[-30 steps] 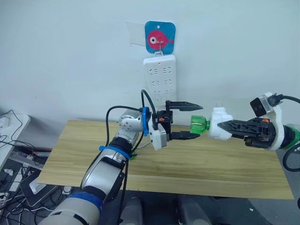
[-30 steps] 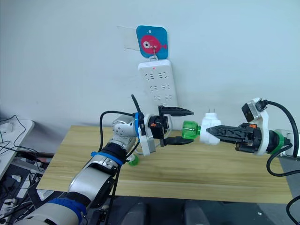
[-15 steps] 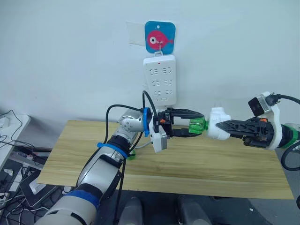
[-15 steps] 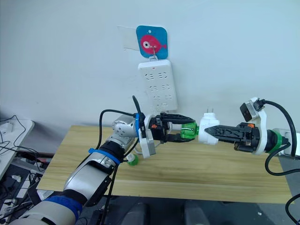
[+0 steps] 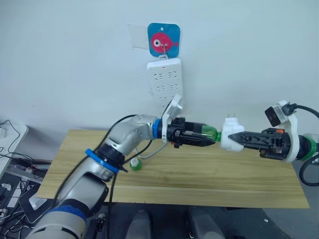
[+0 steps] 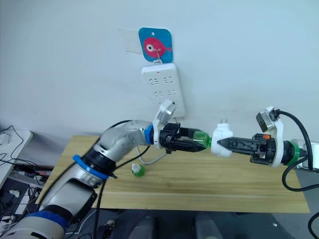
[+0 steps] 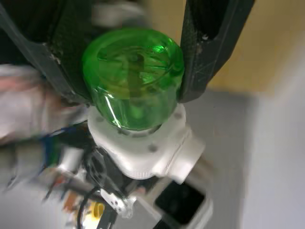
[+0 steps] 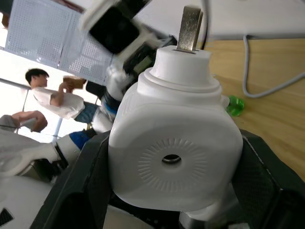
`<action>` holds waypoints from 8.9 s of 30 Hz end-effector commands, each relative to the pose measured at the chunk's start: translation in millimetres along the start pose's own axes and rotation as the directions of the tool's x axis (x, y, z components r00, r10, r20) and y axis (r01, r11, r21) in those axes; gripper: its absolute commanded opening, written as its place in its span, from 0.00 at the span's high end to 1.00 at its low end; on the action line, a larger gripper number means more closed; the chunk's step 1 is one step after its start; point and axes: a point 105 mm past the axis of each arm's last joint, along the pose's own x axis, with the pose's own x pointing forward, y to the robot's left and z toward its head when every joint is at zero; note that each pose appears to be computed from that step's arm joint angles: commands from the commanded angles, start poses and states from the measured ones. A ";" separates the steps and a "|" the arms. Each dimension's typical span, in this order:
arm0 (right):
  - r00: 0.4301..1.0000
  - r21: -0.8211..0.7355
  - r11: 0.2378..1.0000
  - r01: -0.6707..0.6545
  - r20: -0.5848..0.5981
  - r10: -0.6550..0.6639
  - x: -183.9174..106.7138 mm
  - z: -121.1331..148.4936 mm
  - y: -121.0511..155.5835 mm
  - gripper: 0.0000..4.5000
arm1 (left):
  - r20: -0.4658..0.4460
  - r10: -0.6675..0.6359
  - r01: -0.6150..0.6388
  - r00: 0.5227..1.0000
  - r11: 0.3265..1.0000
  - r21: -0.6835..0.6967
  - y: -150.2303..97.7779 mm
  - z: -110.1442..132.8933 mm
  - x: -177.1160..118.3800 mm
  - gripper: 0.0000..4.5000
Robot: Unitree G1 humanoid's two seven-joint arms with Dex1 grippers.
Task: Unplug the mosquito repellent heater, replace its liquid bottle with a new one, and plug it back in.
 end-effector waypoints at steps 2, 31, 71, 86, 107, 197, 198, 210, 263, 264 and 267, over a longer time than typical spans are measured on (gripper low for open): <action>0.999 -0.060 0.998 -0.037 -0.005 0.037 3.8 1.5 14.4 0.32 | 0.035 -0.002 0.016 0.999 0.921 -0.390 2.2 -1.3 -5.2 0.50; 0.483 -0.270 0.493 0.827 -0.105 -0.869 -90.0 -10.3 -156.3 0.32 | 0.020 0.122 -0.112 0.992 0.956 -0.271 4.5 -19.3 -41.6 0.50; 0.420 -0.089 0.450 0.889 -0.236 -0.877 -120.5 -14.1 -181.6 0.01 | 0.021 0.148 -0.137 0.989 0.951 -0.276 3.3 -38.4 -49.1 0.50; 0.613 -0.077 0.704 0.706 0.565 -0.552 -68.7 25.2 -53.7 0.01 | 0.194 0.115 -0.177 0.974 0.923 0.341 -3.8 5.8 -20.4 0.50; 0.589 0.160 0.985 0.065 0.791 -0.168 41.4 3.6 29.3 0.01 | 0.377 0.128 -0.344 0.917 0.732 0.588 0.2 30.2 4.2 0.50; 0.272 -0.244 0.138 0.960 0.693 -0.667 -0.2 -36.8 -214.0 0.65 | -0.053 0.370 -0.184 0.928 0.576 0.796 41.3 -35.8 0.4 0.00; 0.270 -0.240 0.139 0.961 0.693 -0.669 -0.6 -37.2 -214.3 0.60 | -0.053 0.370 -0.185 0.927 0.576 0.796 41.4 -35.9 0.4 0.00; 0.333 -0.295 0.168 0.941 0.705 -0.627 -9.1 -48.7 -174.8 0.02 | 0.100 0.374 -0.313 0.922 0.568 0.761 36.3 -1.6 -22.0 0.00; 0.922 -0.781 0.507 0.364 0.226 -0.313 26.1 -76.4 -67.2 0.02 | 0.267 0.906 -0.877 0.328 0.187 0.443 26.6 -172.9 -246.3 0.00; 0.944 -0.809 0.509 0.295 0.163 -0.288 34.5 -77.6 -63.4 0.02 | 0.241 0.905 -0.874 0.350 0.223 0.432 31.2 -179.5 -240.8 0.00; 0.961 -0.857 0.489 0.162 0.026 -0.274 41.5 -79.1 -60.2 0.02 | 0.208 0.888 -0.861 0.410 0.302 0.409 39.7 -188.7 -225.4 0.00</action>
